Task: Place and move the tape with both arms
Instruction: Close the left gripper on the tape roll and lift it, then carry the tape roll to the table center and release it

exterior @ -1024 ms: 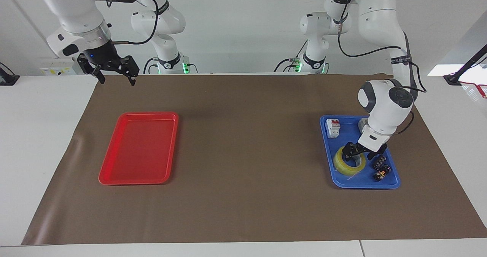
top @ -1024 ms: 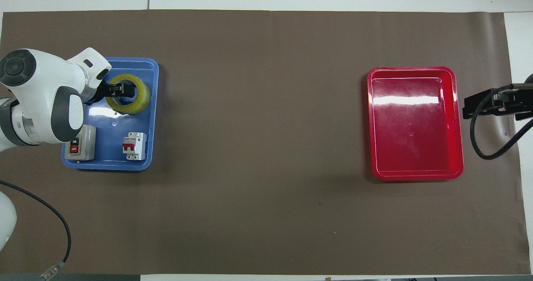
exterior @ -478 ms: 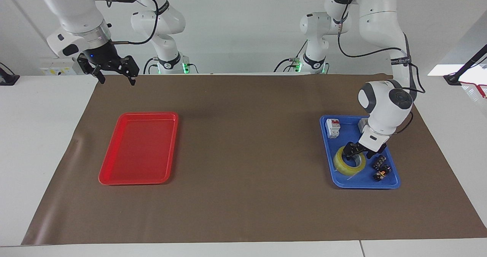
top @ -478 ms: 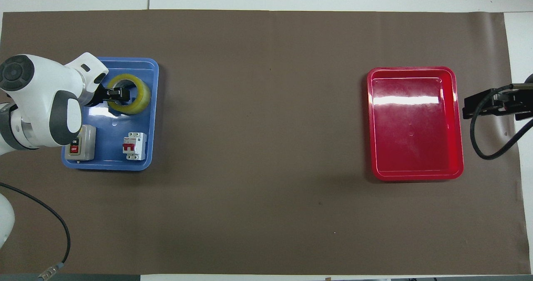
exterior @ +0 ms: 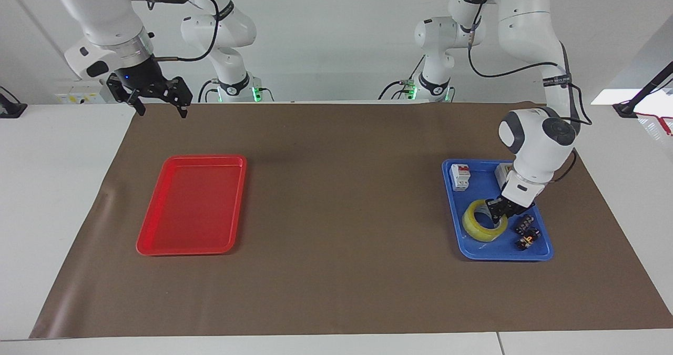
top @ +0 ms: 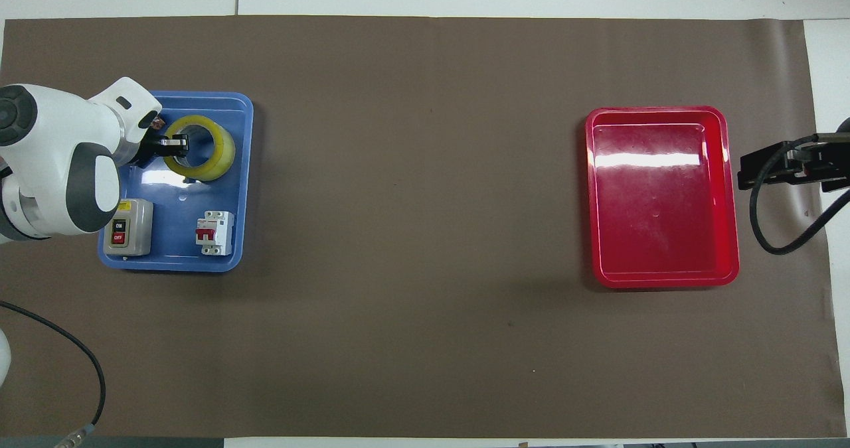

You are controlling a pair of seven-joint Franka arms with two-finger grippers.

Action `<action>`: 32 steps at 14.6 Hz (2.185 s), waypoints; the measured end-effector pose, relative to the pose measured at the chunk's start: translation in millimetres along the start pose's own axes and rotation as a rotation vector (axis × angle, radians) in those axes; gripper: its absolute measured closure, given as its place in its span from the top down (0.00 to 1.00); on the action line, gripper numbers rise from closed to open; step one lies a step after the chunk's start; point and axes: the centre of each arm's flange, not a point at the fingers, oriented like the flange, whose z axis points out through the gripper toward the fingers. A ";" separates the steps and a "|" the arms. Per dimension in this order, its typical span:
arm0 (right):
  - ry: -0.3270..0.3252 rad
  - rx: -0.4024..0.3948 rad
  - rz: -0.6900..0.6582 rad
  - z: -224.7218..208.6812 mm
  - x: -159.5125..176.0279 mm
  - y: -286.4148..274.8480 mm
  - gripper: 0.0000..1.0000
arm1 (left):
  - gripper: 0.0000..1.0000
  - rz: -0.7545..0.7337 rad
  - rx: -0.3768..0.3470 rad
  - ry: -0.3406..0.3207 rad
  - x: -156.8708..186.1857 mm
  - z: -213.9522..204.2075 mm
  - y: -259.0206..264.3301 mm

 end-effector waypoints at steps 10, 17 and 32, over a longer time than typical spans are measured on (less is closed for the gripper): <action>0.000 0.000 0.000 0.0 0.0 0.0 1.00 | 0.21 -0.038 -0.008 -0.086 -14.4 -120.9 70.2; 0.000 0.000 0.000 0.0 0.0 0.0 1.00 | 0.21 -0.152 0.012 -0.030 -45.4 -106.4 232.7; 0.000 0.000 -0.004 -0.1 -0.2 -2.2 1.00 | 0.21 -0.081 -0.002 -0.046 -88.8 -9.2 369.7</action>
